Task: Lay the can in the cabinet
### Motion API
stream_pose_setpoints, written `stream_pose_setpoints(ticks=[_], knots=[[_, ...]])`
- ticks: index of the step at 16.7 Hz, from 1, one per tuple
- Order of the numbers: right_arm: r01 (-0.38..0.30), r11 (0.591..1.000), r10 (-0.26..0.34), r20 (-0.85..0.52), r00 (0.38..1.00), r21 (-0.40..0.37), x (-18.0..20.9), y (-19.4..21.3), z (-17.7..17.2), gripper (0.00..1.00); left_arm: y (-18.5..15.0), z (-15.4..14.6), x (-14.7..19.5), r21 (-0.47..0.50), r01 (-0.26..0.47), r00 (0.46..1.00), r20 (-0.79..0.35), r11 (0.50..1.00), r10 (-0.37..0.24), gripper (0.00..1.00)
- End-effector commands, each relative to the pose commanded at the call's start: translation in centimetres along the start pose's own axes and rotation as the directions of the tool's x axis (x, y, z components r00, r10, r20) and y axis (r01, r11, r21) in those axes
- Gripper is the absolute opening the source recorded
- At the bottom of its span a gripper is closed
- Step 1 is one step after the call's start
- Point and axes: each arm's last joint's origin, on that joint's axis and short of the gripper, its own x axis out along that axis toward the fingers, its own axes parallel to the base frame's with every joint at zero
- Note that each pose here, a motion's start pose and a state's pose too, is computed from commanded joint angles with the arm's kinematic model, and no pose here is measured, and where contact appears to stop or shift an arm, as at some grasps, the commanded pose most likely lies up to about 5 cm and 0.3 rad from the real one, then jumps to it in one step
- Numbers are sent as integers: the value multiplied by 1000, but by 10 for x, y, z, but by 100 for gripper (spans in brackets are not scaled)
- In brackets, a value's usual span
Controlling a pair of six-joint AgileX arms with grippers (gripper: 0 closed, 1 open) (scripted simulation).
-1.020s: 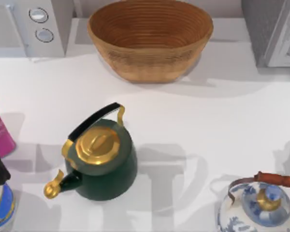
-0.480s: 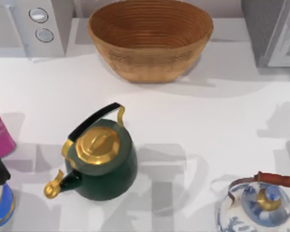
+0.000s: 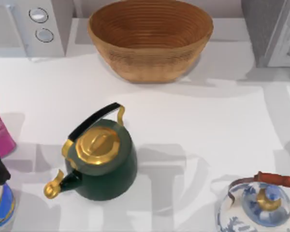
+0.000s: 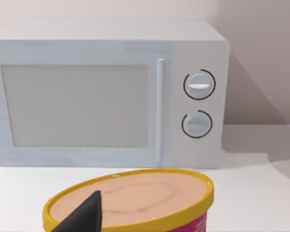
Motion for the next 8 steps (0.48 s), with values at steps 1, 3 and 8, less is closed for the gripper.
stream_pose_setpoints(ticks=[1,3,8], knots=[[-3,1000,3,11,1000,3,8,3,12,0,0,0,0,0,0,1000,0,1000,0,100],[-9,1000,9,24,1000,7,23,8,32,0,0,0,0,0,0,1000,0,1000,0,100],[-14,1000,14,22,1000,5,46,14,51,0,0,0,0,0,0,1000,0,1000,0,100]])
